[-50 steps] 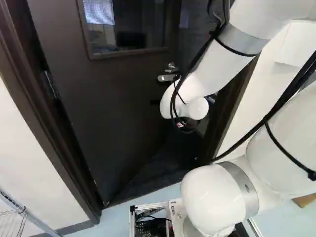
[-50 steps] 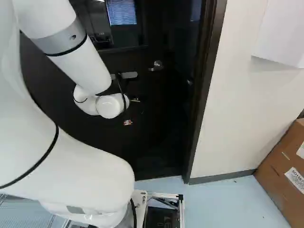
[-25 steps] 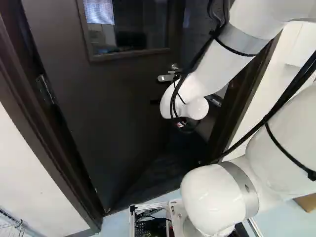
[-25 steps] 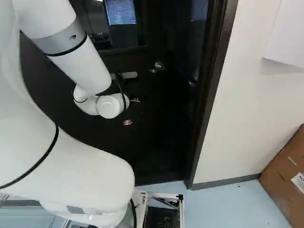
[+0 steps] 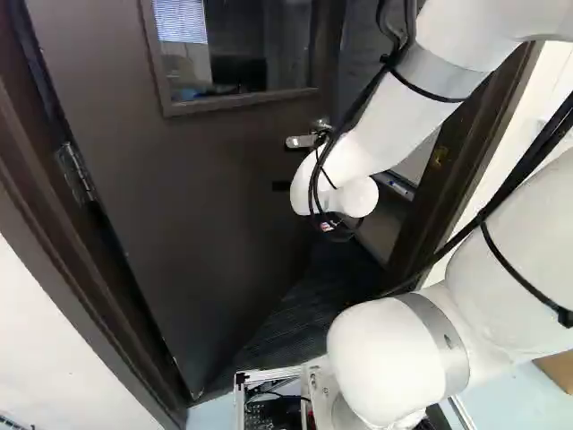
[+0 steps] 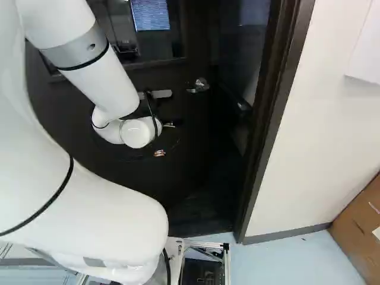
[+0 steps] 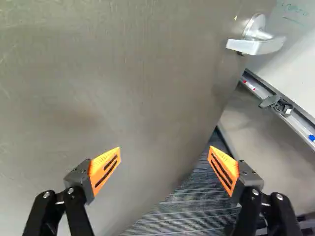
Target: Open the door and move inside
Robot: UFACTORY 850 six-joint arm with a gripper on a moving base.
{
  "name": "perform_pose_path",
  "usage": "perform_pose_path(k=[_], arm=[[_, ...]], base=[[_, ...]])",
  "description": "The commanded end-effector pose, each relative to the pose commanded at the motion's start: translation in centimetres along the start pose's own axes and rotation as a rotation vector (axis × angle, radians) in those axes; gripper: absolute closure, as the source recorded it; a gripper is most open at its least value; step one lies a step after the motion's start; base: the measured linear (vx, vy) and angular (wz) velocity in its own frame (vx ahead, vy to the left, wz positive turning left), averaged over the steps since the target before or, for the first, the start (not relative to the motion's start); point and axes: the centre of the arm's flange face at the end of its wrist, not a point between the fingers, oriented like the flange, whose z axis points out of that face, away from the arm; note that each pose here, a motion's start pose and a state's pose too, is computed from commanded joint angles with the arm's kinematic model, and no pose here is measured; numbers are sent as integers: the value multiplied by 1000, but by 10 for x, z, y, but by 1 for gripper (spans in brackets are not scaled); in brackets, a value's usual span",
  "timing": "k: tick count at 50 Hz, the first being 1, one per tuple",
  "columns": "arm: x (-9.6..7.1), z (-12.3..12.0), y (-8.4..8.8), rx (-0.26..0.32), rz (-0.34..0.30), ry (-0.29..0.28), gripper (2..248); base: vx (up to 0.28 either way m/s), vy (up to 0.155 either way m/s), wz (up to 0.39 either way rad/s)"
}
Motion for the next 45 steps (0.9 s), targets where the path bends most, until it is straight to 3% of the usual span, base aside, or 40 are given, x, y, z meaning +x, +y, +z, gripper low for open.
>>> perform_pose_path(k=[22, 45], arm=[[3, 5, -1, 4, -1, -2, 3], [22, 42, -17, 42, -15, -9, 3]], base=[[25, 12, -1], [0, 0, 0]])
